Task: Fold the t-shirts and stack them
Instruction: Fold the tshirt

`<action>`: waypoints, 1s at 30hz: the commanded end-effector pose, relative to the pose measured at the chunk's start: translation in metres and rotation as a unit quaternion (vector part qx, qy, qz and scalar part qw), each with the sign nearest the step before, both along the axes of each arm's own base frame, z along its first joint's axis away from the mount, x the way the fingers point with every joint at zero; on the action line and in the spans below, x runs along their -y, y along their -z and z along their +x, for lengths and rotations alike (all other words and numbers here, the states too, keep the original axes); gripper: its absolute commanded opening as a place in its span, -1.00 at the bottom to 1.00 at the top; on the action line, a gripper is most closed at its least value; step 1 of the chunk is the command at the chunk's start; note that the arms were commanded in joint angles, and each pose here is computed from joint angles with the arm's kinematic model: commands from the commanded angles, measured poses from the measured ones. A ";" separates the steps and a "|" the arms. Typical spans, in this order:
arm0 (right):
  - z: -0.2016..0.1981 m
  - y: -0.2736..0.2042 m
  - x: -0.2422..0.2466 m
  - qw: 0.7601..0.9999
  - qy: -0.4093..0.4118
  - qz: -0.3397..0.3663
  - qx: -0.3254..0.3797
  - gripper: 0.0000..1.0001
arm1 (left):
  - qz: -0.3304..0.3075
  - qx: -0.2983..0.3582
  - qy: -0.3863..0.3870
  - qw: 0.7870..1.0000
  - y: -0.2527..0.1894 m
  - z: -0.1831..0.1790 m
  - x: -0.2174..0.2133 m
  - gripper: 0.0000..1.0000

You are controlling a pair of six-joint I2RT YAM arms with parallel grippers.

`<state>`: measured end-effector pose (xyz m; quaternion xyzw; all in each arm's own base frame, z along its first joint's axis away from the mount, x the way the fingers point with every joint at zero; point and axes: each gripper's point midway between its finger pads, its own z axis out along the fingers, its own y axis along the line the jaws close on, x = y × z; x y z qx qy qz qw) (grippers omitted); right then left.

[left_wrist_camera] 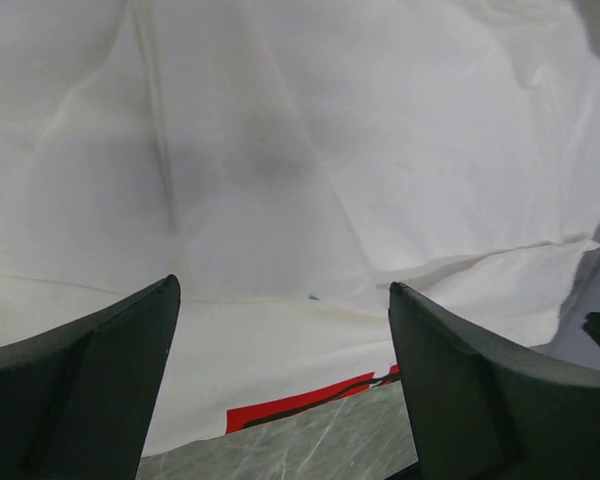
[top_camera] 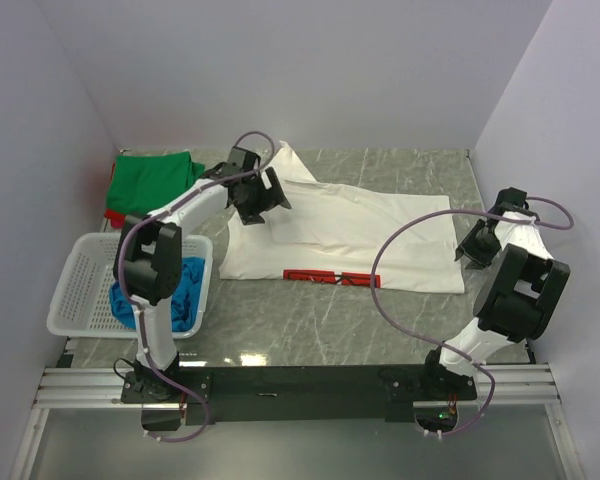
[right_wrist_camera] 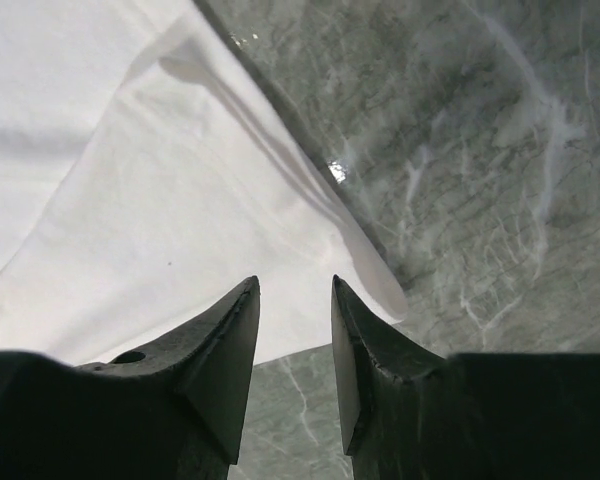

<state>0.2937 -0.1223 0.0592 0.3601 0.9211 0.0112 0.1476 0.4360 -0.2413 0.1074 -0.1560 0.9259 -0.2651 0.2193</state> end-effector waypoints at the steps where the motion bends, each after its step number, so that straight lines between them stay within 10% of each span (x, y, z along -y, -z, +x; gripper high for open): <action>1: 0.013 -0.022 -0.008 0.999 -0.009 -0.001 0.049 -0.15 | 0.048 -0.021 0.001 0.999 0.016 -0.004 0.003 0.78; 30: 0.008 -0.022 -0.047 0.996 -0.057 0.019 0.066 -0.15 | 0.097 -0.059 0.024 0.993 0.063 -0.009 0.020 0.01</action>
